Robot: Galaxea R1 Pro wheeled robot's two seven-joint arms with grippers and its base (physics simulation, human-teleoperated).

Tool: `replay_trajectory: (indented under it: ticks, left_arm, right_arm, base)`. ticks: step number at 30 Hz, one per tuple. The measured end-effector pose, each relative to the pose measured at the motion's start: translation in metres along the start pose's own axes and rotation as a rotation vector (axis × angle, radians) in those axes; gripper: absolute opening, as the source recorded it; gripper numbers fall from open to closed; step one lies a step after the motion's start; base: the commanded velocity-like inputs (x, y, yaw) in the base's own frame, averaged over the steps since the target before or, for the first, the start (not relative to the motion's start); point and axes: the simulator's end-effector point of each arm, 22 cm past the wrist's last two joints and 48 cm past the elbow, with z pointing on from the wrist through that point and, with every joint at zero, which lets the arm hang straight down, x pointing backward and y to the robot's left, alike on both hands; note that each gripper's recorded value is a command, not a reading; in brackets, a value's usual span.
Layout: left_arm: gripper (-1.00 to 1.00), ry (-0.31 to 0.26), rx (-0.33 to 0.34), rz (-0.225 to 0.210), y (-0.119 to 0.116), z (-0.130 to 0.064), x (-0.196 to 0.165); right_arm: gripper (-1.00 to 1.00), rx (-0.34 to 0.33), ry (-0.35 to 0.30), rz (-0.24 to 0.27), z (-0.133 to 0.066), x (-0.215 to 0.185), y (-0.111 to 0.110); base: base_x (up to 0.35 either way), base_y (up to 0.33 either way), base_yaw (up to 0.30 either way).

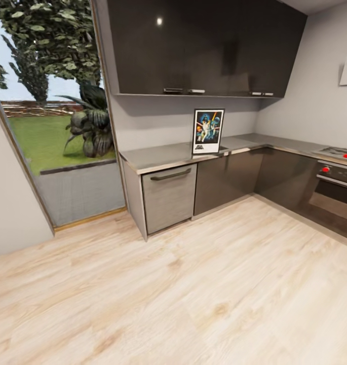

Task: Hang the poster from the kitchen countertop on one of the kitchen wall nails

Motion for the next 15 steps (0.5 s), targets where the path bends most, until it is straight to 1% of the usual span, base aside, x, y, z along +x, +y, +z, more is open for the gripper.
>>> replay_trajectory:
  ticks: [4, 7, 15]
  left_arm:
    - [1.00, 0.000, 0.000, 0.000, 0.0000, 0.0000, 0.0000]
    - [1.00, 0.000, 0.000, 0.000, 0.0000, 0.0000, 0.0002]
    - [1.00, 0.001, 0.000, 0.000, 0.0000, 0.0000, 0.0004]
  right_arm:
    - [1.00, 0.000, 0.000, 0.000, 0.0000, 0.0000, -0.0001]
    - [1.00, 0.000, 0.000, 0.000, 0.0000, 0.0000, -0.0001]
    - [1.00, 0.000, 0.000, 0.000, 0.0000, 0.0000, -0.0001]
  base:
    - [0.294, -0.161, 0.082]
    - [0.293, -0.161, 0.136]
    - [0.289, -0.163, 0.204]
